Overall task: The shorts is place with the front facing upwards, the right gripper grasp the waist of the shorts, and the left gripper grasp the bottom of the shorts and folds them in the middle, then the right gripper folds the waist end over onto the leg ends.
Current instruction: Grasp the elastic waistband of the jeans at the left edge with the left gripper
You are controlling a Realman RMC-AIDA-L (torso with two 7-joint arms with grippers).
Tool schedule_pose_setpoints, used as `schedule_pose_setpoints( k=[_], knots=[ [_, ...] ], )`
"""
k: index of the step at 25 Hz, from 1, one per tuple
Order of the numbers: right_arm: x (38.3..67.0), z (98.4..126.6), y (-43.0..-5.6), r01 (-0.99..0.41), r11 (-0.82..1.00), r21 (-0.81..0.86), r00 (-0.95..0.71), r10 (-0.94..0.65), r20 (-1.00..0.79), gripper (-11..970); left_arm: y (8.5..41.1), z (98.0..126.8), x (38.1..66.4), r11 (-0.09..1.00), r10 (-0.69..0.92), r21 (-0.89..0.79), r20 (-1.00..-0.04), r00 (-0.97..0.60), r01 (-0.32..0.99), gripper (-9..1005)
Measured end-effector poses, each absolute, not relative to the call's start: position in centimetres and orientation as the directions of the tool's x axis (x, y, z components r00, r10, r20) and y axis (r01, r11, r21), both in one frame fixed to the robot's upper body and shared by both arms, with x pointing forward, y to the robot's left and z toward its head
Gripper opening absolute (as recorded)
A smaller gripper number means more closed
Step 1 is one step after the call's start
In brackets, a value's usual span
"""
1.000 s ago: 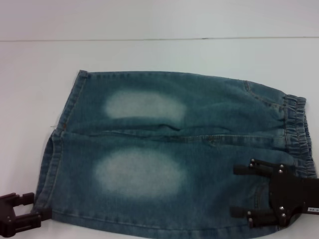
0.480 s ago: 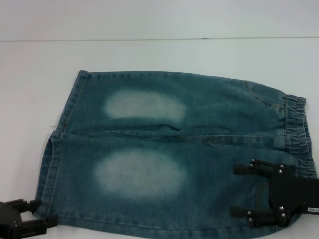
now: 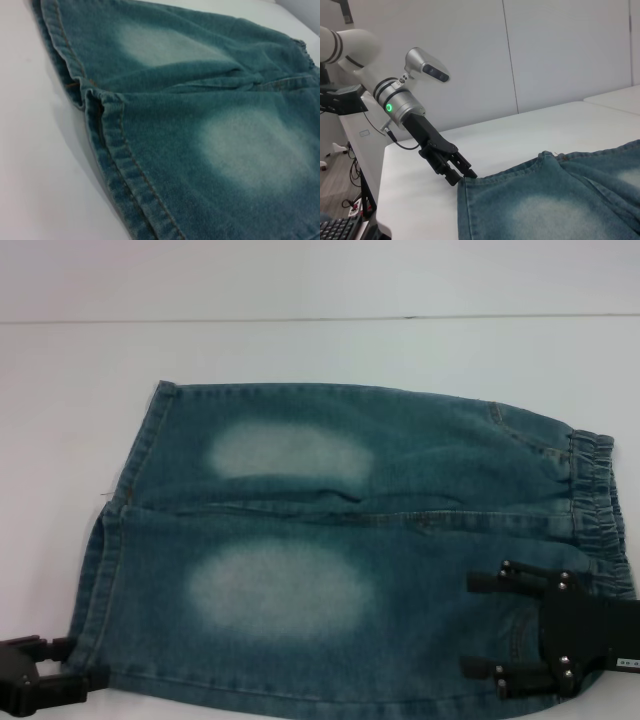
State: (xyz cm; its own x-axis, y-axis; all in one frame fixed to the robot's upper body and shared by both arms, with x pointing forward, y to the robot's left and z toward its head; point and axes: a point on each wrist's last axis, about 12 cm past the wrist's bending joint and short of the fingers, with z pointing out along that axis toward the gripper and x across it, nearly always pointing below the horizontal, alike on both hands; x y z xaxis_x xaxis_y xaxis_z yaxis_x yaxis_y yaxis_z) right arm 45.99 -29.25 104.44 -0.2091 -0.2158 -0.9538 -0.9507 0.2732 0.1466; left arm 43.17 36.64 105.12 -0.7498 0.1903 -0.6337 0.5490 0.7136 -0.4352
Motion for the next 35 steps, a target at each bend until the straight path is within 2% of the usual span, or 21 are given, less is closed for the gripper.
schedule_pose_setpoints(
  k=[11,32,35],
  knots=[
    [46.08,104.46,-29.19,-0.951,0.273,0.147,-0.209,-0.216,-0.954,955,36.35,105.48,42.99,0.688,0.195,-0.463,-0.624,-0.756,0.559,767],
    [46.1,104.42,-29.08,-0.951,0.272,0.149,-0.211,-0.217,-0.953,955,36.16,105.66,43.63,0.685,0.221,-0.461,-0.606,-0.764,0.564,700],
    [46.13,104.44,-29.07,-0.951,0.272,0.148,-0.211,-0.217,-0.953,955,36.09,105.64,43.75,0.686,0.236,-0.455,-0.599,-0.765,0.568,604]
  ],
)
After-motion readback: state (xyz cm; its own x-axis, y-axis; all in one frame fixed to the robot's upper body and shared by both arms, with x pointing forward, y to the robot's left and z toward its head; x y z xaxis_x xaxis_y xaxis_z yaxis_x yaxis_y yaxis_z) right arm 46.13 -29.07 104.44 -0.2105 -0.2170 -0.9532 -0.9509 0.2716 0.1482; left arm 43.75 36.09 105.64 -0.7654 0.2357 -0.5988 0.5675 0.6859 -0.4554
